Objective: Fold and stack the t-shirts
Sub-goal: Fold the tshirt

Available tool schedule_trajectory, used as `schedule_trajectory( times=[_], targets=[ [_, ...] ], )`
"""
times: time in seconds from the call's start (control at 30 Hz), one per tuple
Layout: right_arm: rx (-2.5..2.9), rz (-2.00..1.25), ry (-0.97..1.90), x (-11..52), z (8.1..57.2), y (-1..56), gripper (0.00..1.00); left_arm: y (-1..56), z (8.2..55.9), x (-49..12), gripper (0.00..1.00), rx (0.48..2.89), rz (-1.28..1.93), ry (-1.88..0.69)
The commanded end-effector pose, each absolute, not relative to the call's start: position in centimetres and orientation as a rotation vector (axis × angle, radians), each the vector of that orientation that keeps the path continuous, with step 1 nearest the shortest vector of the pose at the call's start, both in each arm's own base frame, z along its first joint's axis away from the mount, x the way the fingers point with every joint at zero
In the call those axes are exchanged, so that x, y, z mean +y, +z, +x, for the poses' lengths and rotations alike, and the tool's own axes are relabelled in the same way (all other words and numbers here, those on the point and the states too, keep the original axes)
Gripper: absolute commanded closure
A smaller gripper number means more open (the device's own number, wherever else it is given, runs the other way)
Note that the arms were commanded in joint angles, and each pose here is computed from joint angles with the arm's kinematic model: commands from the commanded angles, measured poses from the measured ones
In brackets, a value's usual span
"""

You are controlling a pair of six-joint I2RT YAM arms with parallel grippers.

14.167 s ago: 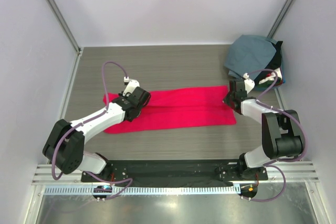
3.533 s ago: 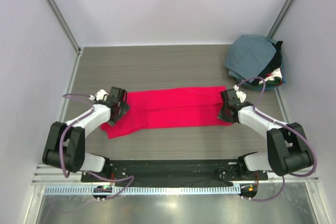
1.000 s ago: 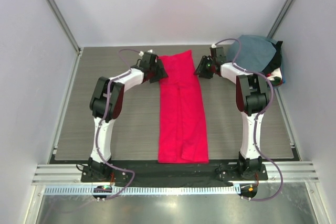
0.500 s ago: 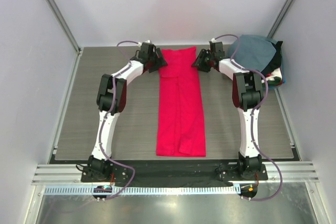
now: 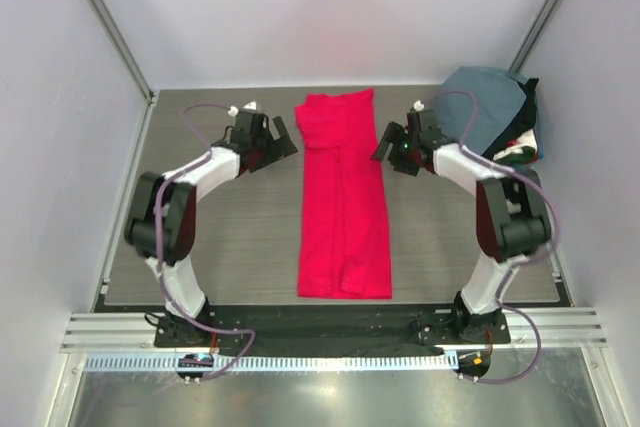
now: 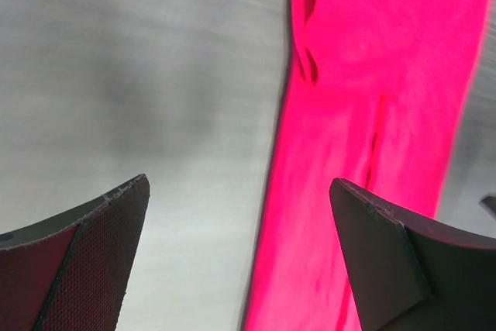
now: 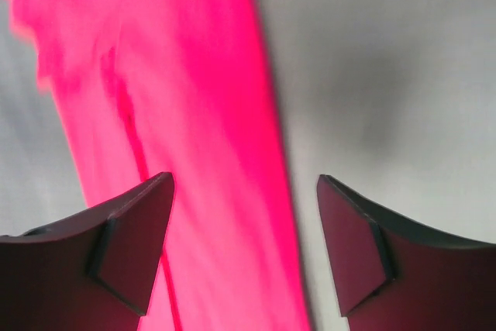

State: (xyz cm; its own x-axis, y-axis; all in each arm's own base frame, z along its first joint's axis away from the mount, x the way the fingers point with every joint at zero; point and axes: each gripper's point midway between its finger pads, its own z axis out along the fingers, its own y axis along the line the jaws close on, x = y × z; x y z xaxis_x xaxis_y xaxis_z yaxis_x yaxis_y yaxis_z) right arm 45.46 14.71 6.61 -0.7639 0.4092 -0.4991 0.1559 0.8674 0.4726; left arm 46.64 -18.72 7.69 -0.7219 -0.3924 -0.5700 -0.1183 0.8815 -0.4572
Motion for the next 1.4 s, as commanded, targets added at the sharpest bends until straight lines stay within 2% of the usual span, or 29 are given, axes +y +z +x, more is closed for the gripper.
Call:
schedule_trajectory(
  times=[0.0,0.03,0.07,0.1,0.13,0.17,0.23,0.33,0.5,0.67,0.83,1.03,1.17,1.37],
  targets=[
    [2.346,0.387,0.489,14.2,41.2,10.0,0.24,12.6,43.7,-17.0,0.0,2.219,-0.43,-0.527],
    [2.401,0.38,0.474,14.0,38.4,7.9,0.25,13.1,42.7,-16.4,0.0,2.206,-0.443,-0.522],
    [2.363,0.355,0.499,14.0,37.0,9.6,0.26,13.2,41.8,-15.7,0.0,2.195,-0.478,-0.511],
    [2.371,0.331,0.508,14.2,35.6,9.4,0.28,11.6,39.8,-15.0,0.0,2.23,-0.498,-0.494],
    [2.428,0.309,0.502,14.3,32.9,7.6,0.28,13.5,38.7,-14.7,0.01,2.184,-0.498,-0.519],
    [2.392,0.28,0.531,14.6,31.6,9.0,0.28,13.3,37.9,-14.2,0.0,2.18,-0.517,-0.514],
    [2.446,0.265,0.525,14.5,28.1,7.4,0.3,12.3,35.3,-13.1,0.0,2.204,-0.608,-0.518],
    [2.456,0.243,0.611,15.8,24.2,7.7,0.36,11.6,32.8,-12.8,0.01,2.261,-0.564,-0.54],
    [2.459,0.234,0.701,18.2,19.8,9.2,0.46,13.1,28.6,-12.7,0.0,2.227,-0.51,-0.63],
    [2.464,0.255,0.758,21.2,17.5,10.0,0.51,12.9,25.4,-12.6,0.0,2.24,-0.489,-0.675],
    [2.486,0.158,0.826,26.5,14.9,9.8,0.55,12.2,24.3,-12.5,0.0,2.244,-0.489,-0.686],
    [2.543,0.063,0.764,30.2,13.4,8.2,0.58,11.9,23.5,-13.6,0.01,2.273,-0.453,-0.755],
    [2.533,0.074,0.695,29.4,13.3,8.3,0.56,11.6,21.9,-15.0,0.03,2.338,-0.393,-0.788],
    [2.515,0.114,0.566,24.7,13.0,9.0,0.54,10.0,18.0,-17.7,0.12,2.46,-0.305,-0.807]
  ],
)
